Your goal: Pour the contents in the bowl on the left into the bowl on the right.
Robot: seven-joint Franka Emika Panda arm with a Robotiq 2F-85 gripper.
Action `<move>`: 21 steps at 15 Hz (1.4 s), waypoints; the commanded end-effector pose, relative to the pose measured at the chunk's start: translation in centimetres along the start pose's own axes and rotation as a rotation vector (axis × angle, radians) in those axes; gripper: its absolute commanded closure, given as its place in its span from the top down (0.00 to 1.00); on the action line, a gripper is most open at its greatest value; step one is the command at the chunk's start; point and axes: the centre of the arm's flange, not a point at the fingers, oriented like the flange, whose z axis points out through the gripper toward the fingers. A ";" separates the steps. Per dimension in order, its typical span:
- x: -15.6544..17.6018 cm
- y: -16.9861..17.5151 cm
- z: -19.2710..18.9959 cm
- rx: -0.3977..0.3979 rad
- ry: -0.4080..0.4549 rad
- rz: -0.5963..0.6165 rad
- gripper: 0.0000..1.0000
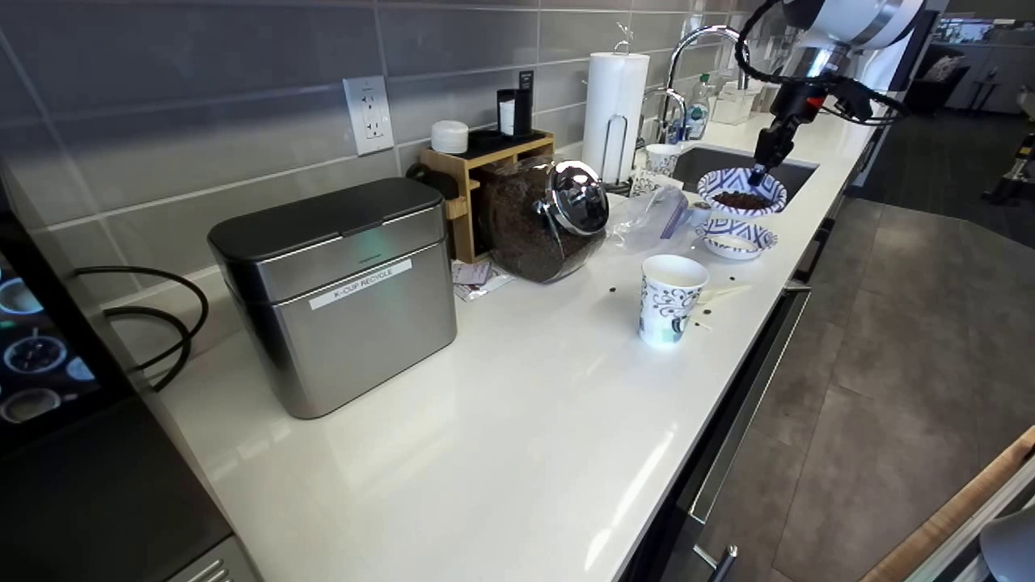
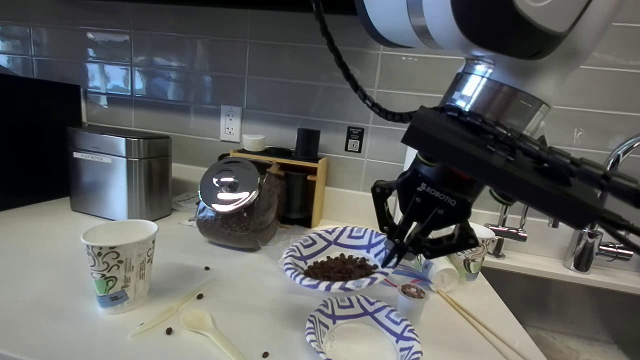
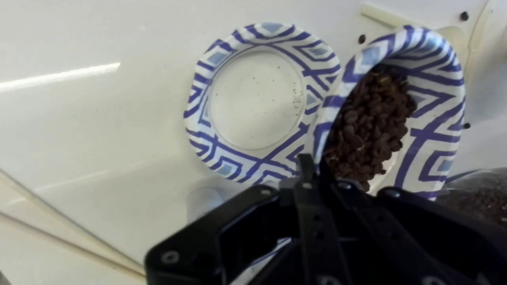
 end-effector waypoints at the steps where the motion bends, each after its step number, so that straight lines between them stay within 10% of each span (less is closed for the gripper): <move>1: -1.0 -0.2 0.0 -0.025 0.039 -0.016 0.01; 11: 0.0 0.3 -0.4 -0.029 0.023 -0.004 0.01; 21: -0.3 -0.4 -2.5 -0.246 0.076 -0.101 0.01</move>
